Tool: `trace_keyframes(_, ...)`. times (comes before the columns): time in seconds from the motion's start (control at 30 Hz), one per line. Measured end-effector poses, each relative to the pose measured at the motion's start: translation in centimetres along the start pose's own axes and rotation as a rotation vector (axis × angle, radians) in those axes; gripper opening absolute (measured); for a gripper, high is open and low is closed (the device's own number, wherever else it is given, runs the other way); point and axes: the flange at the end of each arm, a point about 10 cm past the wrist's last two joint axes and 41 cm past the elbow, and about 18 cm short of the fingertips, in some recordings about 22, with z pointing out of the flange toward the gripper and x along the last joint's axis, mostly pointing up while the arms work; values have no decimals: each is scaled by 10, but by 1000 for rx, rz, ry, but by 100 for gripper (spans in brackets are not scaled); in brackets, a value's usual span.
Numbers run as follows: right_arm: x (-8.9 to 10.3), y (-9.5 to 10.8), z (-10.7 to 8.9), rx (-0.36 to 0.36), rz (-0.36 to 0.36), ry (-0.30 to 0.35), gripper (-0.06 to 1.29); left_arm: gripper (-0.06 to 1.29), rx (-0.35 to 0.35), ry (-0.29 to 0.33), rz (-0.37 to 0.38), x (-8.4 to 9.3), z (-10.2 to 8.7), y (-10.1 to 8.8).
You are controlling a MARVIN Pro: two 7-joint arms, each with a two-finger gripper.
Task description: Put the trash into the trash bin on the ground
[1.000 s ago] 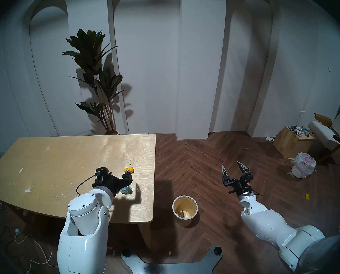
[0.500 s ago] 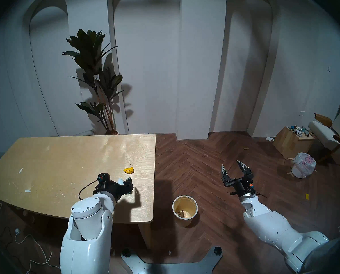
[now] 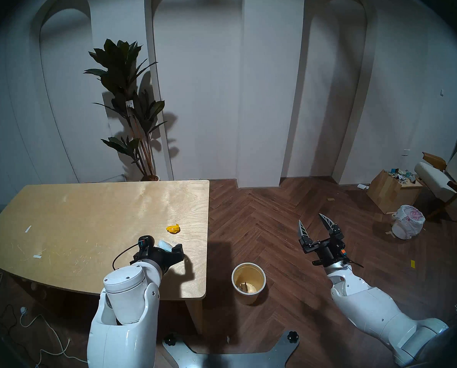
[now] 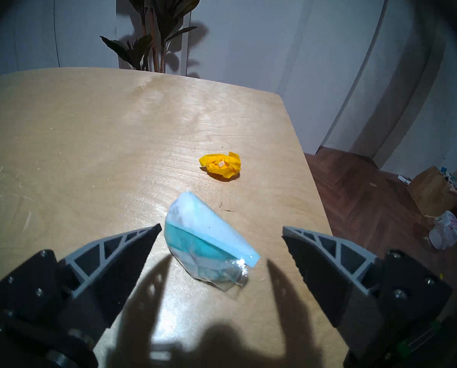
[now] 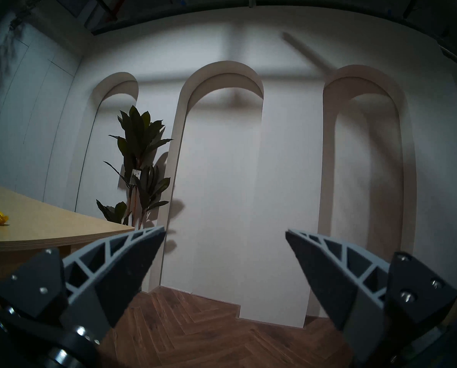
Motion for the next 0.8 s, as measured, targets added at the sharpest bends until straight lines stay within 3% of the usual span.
trace_keyframes(0.2, 11, -1, -6, 3, 23, 14, 122, 123, 17, -26, 2, -3, 3, 3)
trace_keyframes(0.53, 26, 20, -14, -143, 91, -43, 122, 123, 49, -68, 10, -8, 11, 4)
trace_keyframes(0.8, 38, 20, -15, -198, 157, -95, 122, 123, 82, -89, 14, -10, 18, 2)
